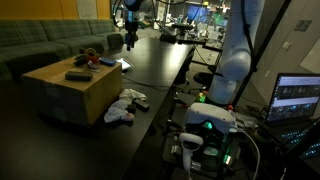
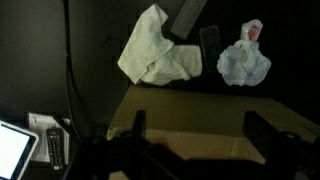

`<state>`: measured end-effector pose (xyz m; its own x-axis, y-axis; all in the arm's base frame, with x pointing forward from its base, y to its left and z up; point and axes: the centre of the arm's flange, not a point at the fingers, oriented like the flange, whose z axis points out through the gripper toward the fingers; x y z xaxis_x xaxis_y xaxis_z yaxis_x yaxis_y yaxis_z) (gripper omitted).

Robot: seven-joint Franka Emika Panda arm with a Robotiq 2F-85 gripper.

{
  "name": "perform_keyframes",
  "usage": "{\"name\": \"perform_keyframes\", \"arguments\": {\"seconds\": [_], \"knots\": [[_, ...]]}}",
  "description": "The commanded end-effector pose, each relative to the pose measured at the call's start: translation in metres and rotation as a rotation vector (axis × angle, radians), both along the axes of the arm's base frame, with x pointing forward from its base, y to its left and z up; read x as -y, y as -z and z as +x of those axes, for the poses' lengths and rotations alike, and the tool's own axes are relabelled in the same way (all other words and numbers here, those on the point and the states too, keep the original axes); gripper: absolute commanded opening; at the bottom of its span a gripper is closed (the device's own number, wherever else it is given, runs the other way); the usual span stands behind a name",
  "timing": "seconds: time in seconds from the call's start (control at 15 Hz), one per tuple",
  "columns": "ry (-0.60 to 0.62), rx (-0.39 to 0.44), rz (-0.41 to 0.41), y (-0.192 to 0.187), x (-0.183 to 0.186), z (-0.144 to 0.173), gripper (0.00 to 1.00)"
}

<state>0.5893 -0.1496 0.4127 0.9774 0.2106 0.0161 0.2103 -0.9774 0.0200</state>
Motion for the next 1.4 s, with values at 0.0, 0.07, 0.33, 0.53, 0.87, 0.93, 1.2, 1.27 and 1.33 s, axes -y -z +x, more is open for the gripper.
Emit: {"name": "perform_keyframes", "arguments": {"seconds": [0.0,0.07,0.33,0.53,0.87,0.93,1.2,1.27,1.33], "knots": [[-0.069,0.060,0.009,-0.006,0.004,0.076,1.00],[-0.078,0.079,0.015,-0.005,0.001,0.087,1.00],[-0.091,0.170,0.037,0.004,-0.009,0.116,1.00],[-0.076,0.251,0.052,0.008,-0.013,0.130,1.00],[-0.040,0.393,0.062,0.022,-0.008,0.161,1.00],[-0.040,0.404,0.060,0.031,0.006,0.184,1.00],[-0.023,0.408,0.055,0.058,0.025,0.218,1.00],[-0.020,0.409,0.059,0.066,0.030,0.224,1.00],[-0.016,0.412,0.066,0.072,0.035,0.230,1.00]]}}
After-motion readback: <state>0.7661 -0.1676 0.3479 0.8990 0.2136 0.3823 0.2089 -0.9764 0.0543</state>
